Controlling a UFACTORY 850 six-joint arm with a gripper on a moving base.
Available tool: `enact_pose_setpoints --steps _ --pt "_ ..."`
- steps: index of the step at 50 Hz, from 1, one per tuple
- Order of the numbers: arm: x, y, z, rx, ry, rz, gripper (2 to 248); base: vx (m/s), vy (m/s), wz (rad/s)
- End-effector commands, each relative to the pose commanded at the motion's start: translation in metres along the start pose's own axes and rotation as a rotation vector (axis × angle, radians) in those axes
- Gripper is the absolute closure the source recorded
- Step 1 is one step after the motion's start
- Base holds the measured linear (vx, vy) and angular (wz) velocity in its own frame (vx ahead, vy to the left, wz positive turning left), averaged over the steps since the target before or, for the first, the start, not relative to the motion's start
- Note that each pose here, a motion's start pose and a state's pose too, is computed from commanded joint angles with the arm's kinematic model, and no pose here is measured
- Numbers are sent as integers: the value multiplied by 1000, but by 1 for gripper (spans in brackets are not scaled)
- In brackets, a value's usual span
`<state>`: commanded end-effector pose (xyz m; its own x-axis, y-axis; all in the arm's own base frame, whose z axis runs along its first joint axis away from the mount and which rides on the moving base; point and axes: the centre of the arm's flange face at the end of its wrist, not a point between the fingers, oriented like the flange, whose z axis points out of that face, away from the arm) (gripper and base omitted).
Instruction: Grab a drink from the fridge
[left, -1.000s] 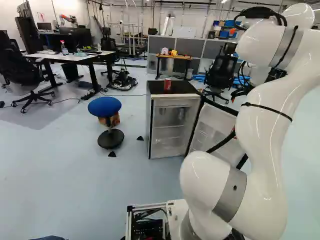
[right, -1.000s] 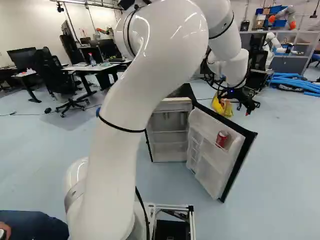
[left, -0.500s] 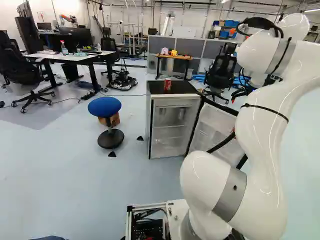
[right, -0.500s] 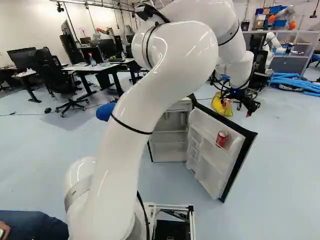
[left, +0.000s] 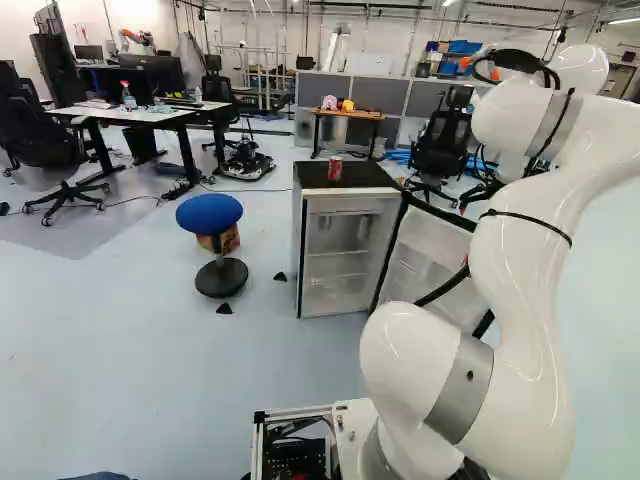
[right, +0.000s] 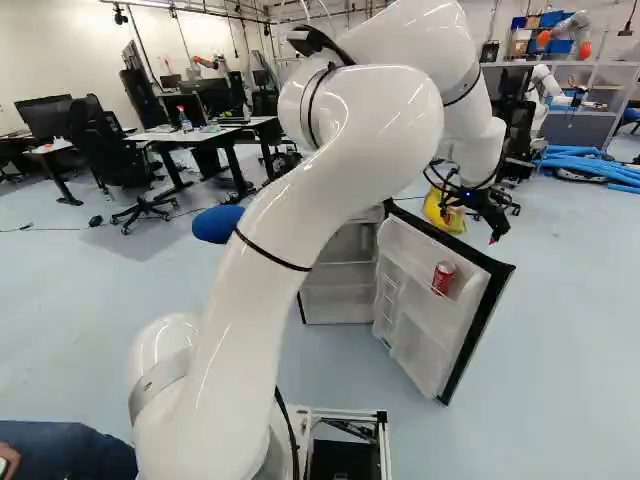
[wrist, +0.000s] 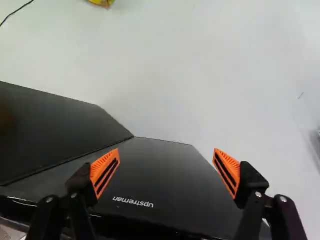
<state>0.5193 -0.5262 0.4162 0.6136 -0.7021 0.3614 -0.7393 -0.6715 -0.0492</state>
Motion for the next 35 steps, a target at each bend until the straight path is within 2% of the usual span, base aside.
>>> enact_pose_setpoints --steps 12,35 --pt "-3 1 18 -1 -19 1 3 0 0 0" --pt "-5 2 16 -2 -23 2 3 0 0 0"
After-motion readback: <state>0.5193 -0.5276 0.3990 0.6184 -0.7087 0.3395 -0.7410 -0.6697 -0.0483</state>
